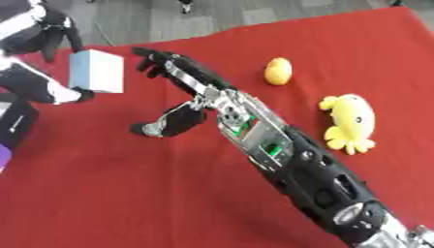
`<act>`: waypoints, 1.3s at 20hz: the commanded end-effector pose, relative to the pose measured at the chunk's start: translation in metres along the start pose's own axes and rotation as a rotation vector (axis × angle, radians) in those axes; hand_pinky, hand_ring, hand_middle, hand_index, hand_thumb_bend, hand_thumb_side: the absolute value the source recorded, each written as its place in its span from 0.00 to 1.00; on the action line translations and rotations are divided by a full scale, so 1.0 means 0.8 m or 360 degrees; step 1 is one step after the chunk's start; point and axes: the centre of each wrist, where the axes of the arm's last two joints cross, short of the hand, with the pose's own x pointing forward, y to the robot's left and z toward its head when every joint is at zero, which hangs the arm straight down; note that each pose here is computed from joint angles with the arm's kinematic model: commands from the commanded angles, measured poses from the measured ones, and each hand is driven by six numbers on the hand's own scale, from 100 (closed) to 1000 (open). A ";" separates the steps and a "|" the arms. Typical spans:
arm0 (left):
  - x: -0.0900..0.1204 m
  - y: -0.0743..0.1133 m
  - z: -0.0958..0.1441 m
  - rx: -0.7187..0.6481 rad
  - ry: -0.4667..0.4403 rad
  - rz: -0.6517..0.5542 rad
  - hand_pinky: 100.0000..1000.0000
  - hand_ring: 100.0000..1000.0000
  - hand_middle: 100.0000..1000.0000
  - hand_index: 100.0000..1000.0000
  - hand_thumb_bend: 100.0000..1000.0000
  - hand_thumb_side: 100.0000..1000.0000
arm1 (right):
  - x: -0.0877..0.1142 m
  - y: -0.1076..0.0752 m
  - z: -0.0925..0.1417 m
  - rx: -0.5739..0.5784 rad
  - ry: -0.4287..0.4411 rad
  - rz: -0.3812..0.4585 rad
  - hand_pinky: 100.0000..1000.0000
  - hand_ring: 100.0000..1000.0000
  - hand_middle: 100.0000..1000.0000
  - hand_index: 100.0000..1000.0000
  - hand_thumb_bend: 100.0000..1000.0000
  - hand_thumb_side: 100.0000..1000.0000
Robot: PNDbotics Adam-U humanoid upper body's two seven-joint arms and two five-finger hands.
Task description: Pick up the objects with one hand, pass them to the other hand, and then place them into the box on the other side of the table.
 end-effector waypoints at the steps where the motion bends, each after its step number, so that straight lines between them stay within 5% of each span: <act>1: -0.021 0.028 0.017 0.0124 0.0101 -0.0043 0.57 0.28 0.13 0.29 0.45 0.00 | 0.007 -0.014 0.001 -0.0038 -0.0028 0.0025 0.83 0.79 0.78 1.00 0.51 0.13; 15: -0.127 0.046 0.071 0.0301 0.0649 -0.0039 0.58 0.29 0.13 0.29 0.43 0.00 | 0.018 -0.025 0.006 -0.0105 0.0011 -0.0094 0.82 0.78 0.78 0.92 0.42 0.28; 26: -0.198 0.038 0.111 0.0303 0.1005 0.0053 0.58 0.29 0.14 0.30 0.42 0.00 | 0.037 -0.045 0.017 -0.0186 -0.0061 -0.0139 0.82 0.78 0.77 0.92 0.39 0.28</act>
